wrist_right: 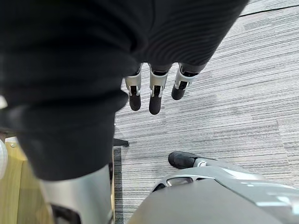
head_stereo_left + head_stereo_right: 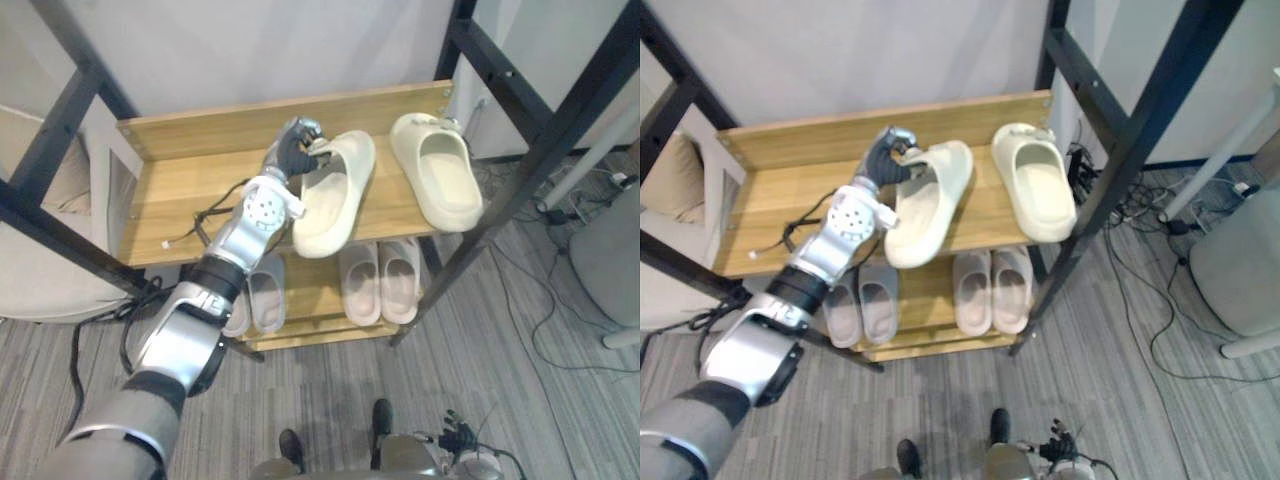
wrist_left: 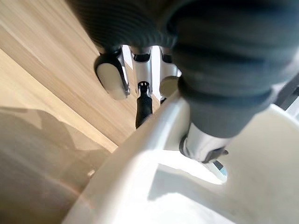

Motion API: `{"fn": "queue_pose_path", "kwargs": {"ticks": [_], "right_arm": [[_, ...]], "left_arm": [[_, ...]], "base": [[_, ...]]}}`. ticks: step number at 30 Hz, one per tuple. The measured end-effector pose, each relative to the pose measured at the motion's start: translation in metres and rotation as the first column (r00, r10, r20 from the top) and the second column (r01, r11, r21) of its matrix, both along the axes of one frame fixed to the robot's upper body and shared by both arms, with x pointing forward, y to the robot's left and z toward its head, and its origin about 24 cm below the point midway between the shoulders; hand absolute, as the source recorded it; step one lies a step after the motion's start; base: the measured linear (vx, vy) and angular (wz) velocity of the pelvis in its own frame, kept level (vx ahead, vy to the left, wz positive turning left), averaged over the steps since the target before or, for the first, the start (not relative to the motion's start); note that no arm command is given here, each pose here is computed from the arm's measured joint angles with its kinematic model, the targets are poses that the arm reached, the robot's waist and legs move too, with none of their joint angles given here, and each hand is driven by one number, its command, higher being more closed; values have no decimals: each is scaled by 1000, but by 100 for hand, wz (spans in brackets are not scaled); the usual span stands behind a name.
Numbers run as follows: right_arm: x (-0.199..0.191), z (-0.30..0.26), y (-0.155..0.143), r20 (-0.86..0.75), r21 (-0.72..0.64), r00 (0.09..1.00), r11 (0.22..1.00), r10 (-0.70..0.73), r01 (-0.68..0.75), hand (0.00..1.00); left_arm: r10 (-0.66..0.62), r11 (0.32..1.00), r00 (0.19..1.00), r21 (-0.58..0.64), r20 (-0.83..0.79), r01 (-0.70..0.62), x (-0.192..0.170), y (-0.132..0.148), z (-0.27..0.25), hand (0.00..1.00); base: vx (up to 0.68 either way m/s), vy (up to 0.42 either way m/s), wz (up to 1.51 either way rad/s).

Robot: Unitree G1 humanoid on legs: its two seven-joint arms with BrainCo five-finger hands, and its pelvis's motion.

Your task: Organize the slippers on the shoe rack

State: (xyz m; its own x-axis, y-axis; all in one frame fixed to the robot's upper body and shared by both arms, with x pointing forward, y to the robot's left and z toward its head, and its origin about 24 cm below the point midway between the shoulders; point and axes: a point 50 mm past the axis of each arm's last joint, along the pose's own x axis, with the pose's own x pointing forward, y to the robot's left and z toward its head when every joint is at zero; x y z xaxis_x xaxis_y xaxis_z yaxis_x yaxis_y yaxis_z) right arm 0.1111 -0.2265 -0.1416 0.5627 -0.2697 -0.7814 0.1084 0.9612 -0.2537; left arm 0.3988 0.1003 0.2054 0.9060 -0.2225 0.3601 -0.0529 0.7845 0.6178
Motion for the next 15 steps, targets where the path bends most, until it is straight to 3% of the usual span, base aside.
{"fn": "queue_pose_path", "kwargs": {"ticks": [15], "right_arm": [[1,2,0,23,-7,1000,1000,-14,14,0]], "left_arm": [[84,995,996,-57,-17,-85,8,10,4,0]], "base": [[10,-1,-6]]}}
